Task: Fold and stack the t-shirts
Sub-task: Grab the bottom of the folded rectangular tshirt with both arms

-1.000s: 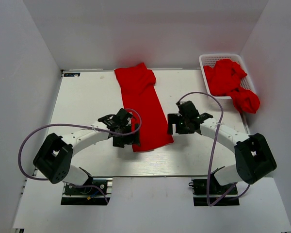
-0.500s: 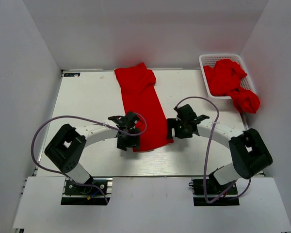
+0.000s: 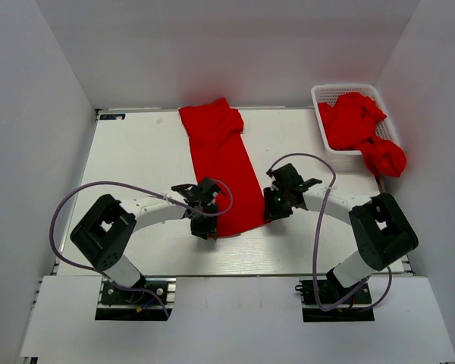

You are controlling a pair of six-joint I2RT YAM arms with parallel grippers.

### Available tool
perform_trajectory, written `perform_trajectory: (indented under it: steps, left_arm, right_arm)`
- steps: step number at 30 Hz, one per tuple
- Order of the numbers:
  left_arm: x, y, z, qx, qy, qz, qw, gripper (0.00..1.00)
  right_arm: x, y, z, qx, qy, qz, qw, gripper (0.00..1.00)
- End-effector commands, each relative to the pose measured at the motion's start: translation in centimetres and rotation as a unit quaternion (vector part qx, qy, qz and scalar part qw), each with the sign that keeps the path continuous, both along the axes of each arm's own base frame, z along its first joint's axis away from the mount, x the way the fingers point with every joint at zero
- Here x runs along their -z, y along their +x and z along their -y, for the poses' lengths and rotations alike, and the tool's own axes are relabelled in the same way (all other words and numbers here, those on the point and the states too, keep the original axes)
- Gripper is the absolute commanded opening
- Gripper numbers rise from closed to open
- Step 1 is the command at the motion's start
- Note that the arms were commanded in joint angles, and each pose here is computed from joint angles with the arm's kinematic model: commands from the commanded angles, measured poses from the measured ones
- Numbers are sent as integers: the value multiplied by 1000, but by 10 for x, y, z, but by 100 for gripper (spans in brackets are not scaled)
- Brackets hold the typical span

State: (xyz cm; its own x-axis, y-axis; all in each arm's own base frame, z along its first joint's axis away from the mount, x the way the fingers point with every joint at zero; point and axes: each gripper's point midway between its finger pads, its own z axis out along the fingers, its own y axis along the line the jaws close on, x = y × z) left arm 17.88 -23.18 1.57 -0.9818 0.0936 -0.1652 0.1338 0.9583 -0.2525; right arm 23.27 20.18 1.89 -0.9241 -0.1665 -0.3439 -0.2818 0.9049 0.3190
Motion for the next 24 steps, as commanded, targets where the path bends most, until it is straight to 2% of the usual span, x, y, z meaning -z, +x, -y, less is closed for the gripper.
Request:
perform_trajectory:
  steps: [1,2,6,7,8,10,15,18,22,24]
  left_arm:
    - [23,-24,-8,3,21,-42,999,43]
    - [22,-28,-5,10,17,-46,999,40]
    - [24,-29,-3,14,17,-46,999,23]
    - [22,-26,0,15,13,-42,999,8]
    - [20,-23,1,9,17,-38,999,0]
    - [17,-24,-2,10,31,-37,999,0]
    - [-11,-30,7,7,-9,-30,999,0]
    - [-17,-42,4,10,-13,-47,999,0]
    - [-34,-35,15,29,-40,-27,998,0]
    - [-48,-20,23,26,-61,-3,998,0]
  right_arm:
    - [5,-5,-1,-12,-2,-15,1000,31]
    - [5,-7,-1,-15,-1,-19,1000,19]
    - [3,-9,-1,-17,2,-18,1000,0]
    - [2,-11,-2,-20,4,-18,1000,0]
    - [1,-13,-2,-21,8,-21,1000,0]
    - [-3,-18,-2,-26,13,-21,999,0]
    - [-18,-22,1,-19,21,-10,1000,0]
    - [-27,-29,-1,-23,36,-9,999,0]
    - [-39,-23,-4,-29,42,2,999,0]
    - [-41,-16,-4,-25,35,6,999,0]
